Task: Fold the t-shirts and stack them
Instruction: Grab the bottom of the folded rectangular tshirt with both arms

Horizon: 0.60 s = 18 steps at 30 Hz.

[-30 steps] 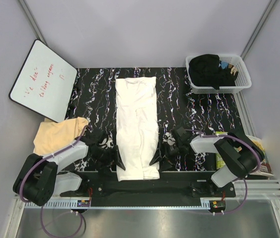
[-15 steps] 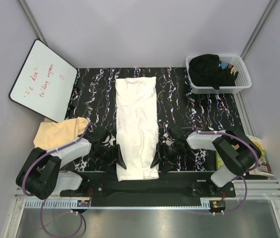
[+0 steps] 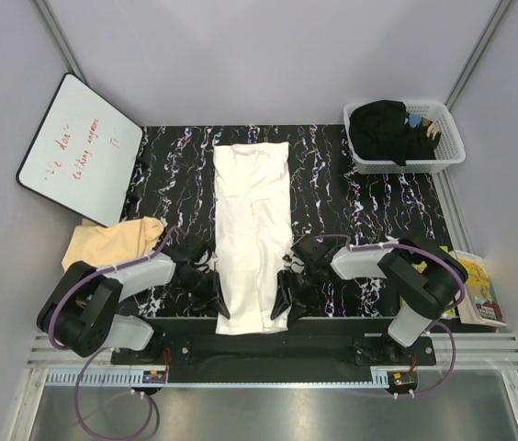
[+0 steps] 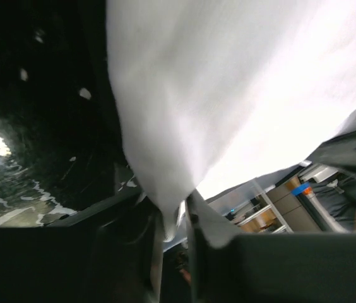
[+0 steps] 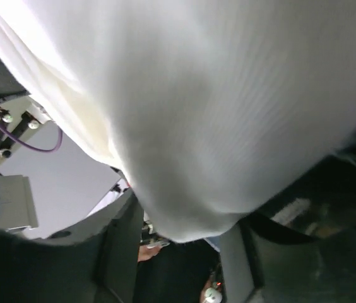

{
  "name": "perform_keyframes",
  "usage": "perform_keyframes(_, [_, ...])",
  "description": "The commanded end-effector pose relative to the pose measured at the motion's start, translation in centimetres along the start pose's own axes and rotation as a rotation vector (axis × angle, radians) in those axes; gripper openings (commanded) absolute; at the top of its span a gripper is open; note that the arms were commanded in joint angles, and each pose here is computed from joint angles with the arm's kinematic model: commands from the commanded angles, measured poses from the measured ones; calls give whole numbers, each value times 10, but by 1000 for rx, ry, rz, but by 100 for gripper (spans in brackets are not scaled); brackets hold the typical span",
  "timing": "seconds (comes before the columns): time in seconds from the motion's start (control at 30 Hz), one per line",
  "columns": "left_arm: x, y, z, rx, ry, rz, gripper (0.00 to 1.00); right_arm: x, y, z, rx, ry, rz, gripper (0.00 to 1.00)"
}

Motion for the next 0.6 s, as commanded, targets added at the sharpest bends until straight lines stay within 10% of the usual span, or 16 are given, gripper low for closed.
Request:
perform_keyframes(0.0, [16,-17,4,-47,-42,-53,1,-26,-61,-19,-212,93,-246,27])
perform_keyframes(0.23, [18,-25,18,-34,-63,-71,0,-46,-54,9,-255,108,-219,0])
perform_keyframes(0.57, [33,-58,64,-3,-135,-145,0,-40,15,59,-240,0,-35,0])
Point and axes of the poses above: each gripper's point midway between its finger pads, its own z axis back along the fingers, its own y axis along the line the jaws close on, x = y × z, the point moved 1 cm from there along z, back along the fingers, and after that the axes turned 11 degrees about -z, right-handed, at the moved point
